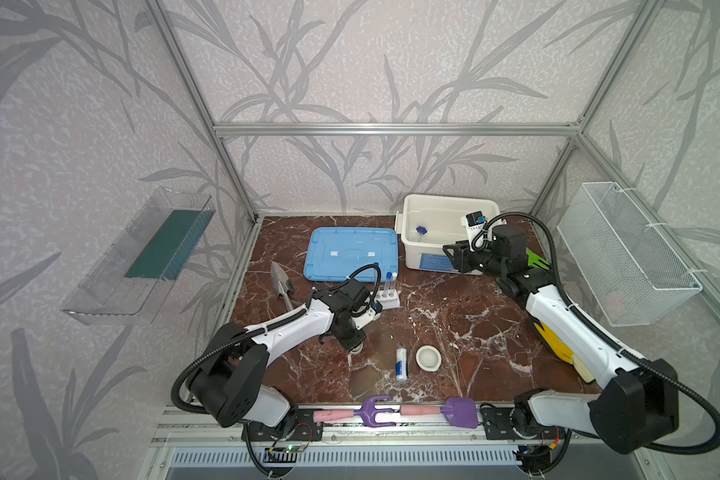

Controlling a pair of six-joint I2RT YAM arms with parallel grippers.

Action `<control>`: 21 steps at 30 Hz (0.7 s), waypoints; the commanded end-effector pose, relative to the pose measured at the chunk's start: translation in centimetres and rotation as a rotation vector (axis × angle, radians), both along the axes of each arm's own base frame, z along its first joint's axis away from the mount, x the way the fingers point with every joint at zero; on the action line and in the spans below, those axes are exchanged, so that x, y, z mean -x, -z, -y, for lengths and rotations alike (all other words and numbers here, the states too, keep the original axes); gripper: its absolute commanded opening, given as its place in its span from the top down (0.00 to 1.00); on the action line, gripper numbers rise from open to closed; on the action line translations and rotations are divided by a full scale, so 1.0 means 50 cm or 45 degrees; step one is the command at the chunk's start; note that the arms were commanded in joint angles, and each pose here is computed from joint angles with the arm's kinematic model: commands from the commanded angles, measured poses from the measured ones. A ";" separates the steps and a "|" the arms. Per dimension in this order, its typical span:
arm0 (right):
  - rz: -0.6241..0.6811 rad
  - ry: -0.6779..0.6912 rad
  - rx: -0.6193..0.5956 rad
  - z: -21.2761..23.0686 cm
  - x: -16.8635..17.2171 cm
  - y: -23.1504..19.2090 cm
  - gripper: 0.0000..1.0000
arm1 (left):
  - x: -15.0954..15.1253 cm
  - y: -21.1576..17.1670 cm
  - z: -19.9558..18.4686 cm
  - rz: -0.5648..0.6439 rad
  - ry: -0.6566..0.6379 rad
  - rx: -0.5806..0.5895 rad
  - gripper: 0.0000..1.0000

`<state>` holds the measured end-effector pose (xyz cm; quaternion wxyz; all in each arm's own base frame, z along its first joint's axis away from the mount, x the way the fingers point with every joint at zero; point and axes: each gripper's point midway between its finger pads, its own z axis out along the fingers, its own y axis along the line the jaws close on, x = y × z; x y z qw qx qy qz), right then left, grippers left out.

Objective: Organize the chemistry lab equipment
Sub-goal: 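Reach the left gripper down to the white crucible while the right gripper draws back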

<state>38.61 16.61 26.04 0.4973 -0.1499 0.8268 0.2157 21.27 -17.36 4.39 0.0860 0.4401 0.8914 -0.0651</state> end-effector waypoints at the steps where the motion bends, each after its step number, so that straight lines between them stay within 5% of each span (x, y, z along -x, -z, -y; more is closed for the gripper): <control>1: 0.018 0.010 0.002 0.002 -0.001 -0.003 0.52 | 0.012 0.001 -0.004 -0.019 0.036 -0.008 0.82; 21: 0.018 0.040 0.004 0.010 0.001 -0.003 0.53 | -0.008 -0.044 0.015 0.067 0.011 0.067 1.00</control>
